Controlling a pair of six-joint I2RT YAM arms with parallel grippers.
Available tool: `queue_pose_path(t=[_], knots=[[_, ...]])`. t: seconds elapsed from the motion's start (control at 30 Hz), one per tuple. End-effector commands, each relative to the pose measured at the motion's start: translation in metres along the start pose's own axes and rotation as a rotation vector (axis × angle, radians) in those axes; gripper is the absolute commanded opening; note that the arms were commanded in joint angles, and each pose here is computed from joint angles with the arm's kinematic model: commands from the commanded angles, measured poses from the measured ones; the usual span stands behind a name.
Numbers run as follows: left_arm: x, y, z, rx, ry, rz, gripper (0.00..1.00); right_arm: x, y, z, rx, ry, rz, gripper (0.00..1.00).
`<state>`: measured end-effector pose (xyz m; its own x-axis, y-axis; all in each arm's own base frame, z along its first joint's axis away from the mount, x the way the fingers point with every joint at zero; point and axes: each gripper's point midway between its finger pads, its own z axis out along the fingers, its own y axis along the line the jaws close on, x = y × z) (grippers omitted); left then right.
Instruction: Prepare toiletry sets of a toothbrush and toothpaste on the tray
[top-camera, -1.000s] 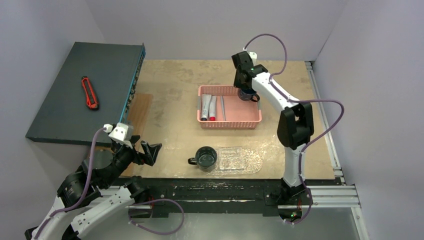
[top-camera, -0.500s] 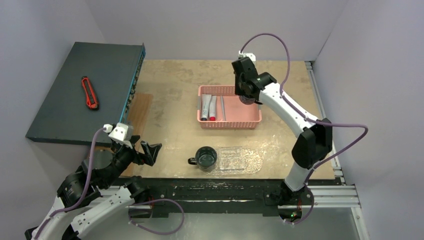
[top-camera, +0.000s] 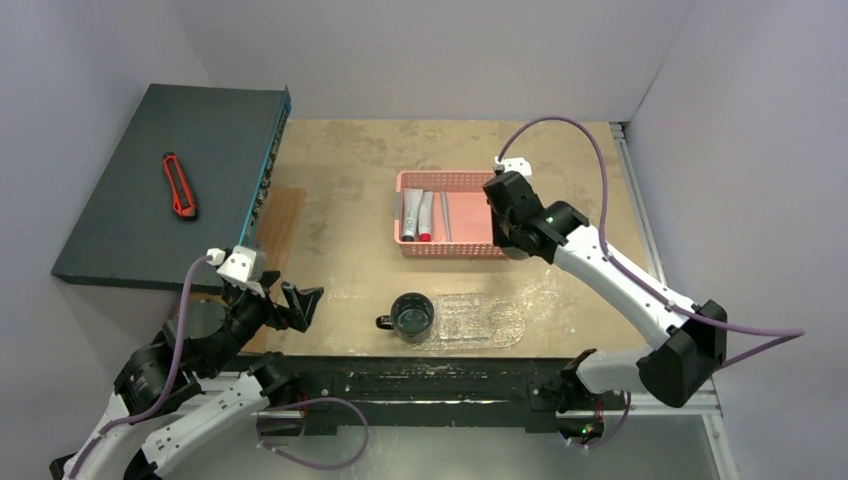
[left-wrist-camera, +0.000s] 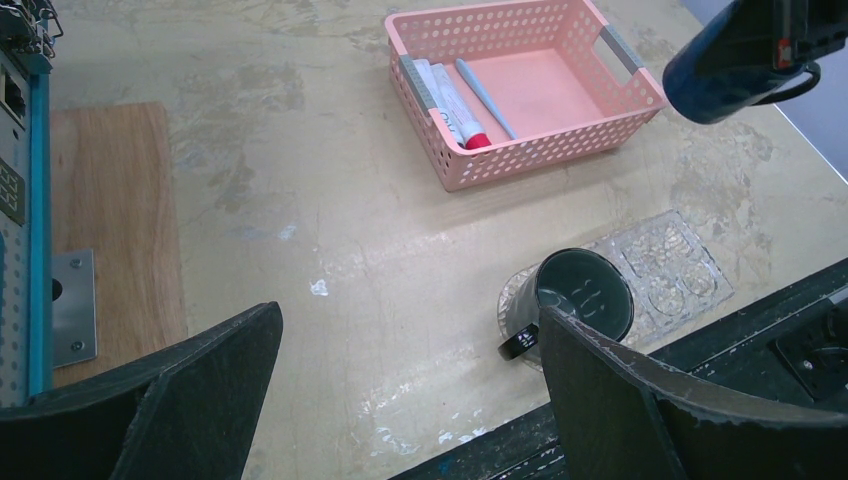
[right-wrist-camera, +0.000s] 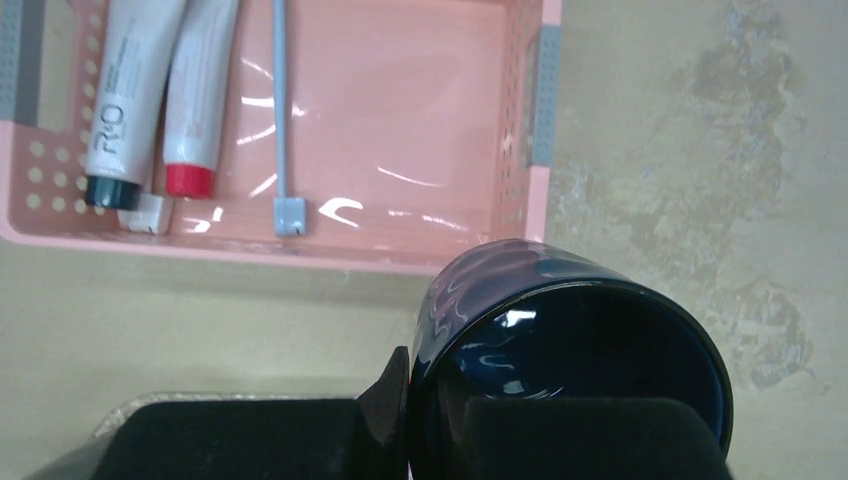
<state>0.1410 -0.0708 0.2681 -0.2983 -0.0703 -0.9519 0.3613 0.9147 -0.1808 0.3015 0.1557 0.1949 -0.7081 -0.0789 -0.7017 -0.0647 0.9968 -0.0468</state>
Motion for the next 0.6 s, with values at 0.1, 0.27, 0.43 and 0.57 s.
queue_pose_path(t=[0.1, 0.27, 0.43, 0.57], knots=[[-0.005, 0.017, -0.003, -0.085, -0.030, 0.007, 1.00, 0.030, -0.004, -0.014, -0.026, 0.006, 0.052, 0.00], [-0.005, 0.017, -0.003, -0.086, -0.029, 0.006, 1.00, 0.057, -0.001, -0.017, -0.032, 0.046, 0.060, 0.00], [-0.005, 0.017, -0.002, -0.088, -0.028, 0.007, 1.00, 0.088, 0.004, -0.015, -0.039, 0.099, 0.058, 0.00], [-0.004, 0.017, -0.001, -0.090, -0.023, 0.009, 1.00, 0.104, 0.012, -0.015, -0.065, 0.129, 0.069, 0.00]])
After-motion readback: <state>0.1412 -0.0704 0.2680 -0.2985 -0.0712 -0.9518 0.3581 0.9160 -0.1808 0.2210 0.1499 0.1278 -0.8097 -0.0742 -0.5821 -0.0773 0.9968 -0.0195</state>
